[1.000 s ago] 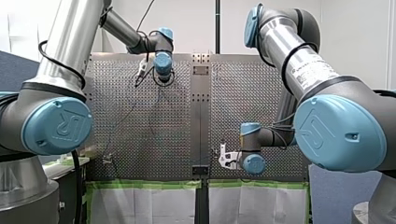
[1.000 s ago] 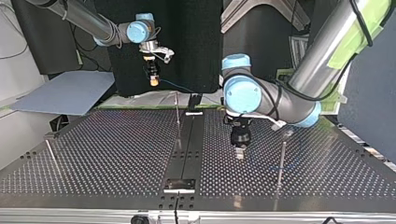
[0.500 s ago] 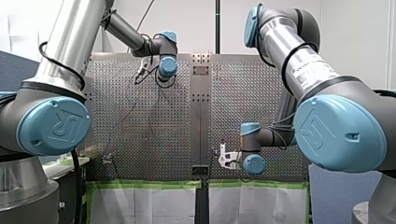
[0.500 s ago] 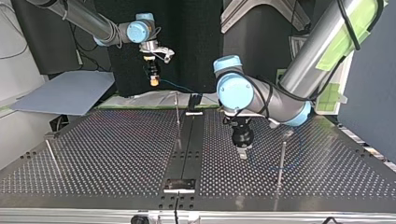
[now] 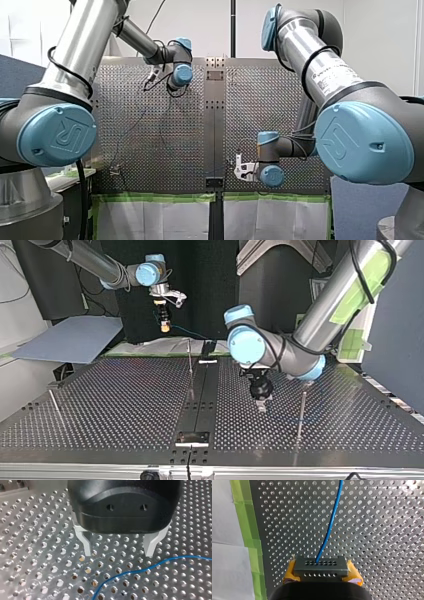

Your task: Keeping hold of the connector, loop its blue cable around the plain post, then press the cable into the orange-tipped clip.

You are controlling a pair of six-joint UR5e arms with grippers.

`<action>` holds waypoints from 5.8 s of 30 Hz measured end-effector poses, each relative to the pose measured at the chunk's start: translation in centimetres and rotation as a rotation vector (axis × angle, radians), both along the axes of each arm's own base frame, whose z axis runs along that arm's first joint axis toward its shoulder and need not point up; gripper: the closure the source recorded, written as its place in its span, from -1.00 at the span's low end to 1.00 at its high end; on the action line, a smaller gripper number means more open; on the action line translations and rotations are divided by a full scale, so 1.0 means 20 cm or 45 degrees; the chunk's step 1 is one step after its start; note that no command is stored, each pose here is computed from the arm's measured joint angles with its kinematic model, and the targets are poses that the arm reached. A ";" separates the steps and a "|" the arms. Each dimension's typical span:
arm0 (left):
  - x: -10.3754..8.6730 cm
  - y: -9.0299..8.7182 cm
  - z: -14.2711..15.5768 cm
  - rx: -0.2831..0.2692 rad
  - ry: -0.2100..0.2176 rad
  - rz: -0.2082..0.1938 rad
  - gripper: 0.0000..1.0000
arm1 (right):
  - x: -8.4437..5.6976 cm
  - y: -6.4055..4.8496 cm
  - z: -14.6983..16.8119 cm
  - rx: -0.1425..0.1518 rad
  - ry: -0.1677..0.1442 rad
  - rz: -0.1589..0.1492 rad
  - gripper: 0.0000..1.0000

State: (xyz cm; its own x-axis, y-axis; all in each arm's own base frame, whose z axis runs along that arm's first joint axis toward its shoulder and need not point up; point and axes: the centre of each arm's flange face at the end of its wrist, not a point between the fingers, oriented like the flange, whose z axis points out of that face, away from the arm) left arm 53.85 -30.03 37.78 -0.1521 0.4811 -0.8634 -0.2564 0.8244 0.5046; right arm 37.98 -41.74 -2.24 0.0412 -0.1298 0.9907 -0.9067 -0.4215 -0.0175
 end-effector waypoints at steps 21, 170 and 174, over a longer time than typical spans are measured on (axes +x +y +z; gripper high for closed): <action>0.11 -0.06 -0.29 0.079 0.169 0.076 -1.00 | 0.00 0.00 0.00 0.006 0.006 0.000 1.00; 0.07 -0.21 -1.91 -0.371 0.740 -0.239 -1.00 | 0.01 0.01 -0.01 0.046 -0.010 0.059 1.00; 0.05 -0.21 -1.94 -0.440 0.740 -0.269 -1.00 | 0.00 -0.01 -0.01 0.062 0.006 0.065 1.00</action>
State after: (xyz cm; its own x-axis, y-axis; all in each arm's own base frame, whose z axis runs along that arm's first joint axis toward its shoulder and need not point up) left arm 54.78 -34.32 -1.10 -0.5681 0.2645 -0.7793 0.1585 0.9644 0.2118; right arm 37.99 -41.93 -2.39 0.0538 -0.1755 0.9830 -0.8843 -0.4656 -0.0347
